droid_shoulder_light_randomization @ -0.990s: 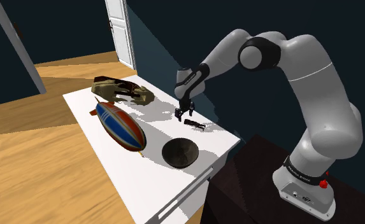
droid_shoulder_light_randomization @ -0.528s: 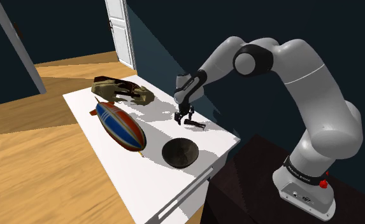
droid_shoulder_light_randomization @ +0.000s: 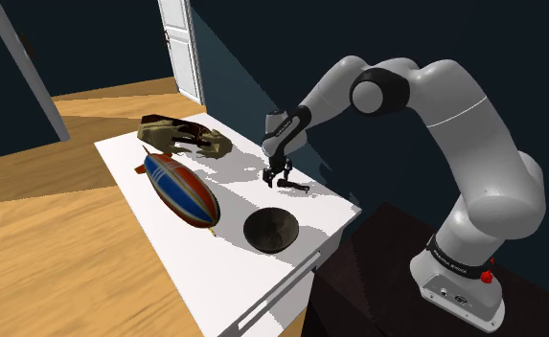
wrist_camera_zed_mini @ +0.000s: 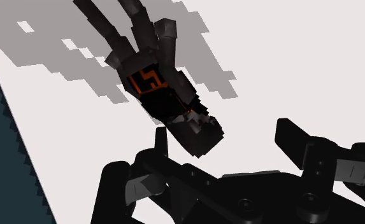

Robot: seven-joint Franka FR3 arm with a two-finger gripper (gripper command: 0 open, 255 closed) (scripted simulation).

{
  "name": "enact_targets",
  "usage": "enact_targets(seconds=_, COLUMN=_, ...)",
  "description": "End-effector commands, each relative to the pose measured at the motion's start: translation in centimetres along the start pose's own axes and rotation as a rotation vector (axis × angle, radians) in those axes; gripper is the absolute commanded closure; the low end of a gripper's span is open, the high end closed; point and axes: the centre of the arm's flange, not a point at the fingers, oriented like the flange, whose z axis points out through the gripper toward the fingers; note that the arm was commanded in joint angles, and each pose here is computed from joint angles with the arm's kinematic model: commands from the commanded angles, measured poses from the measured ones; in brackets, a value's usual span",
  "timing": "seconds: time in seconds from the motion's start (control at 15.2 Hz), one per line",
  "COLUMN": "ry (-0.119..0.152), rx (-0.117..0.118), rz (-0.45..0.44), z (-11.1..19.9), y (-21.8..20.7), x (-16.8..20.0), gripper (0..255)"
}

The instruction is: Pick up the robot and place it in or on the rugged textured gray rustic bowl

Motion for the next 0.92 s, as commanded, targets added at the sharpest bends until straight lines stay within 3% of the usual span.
enact_targets(seconds=0.0, ry=-0.018, rx=0.006, rz=-0.01, z=0.9, y=-1.0, x=-0.5, gripper=255)
enact_targets(seconds=0.46, ry=-0.017, rx=0.006, rz=-0.01, z=1.3, y=-0.1, x=-1.0, gripper=255)
enact_targets(seconds=0.86, ry=-0.018, rx=0.006, rz=-0.01, z=-1.9, y=-0.6, x=-0.7, gripper=255)
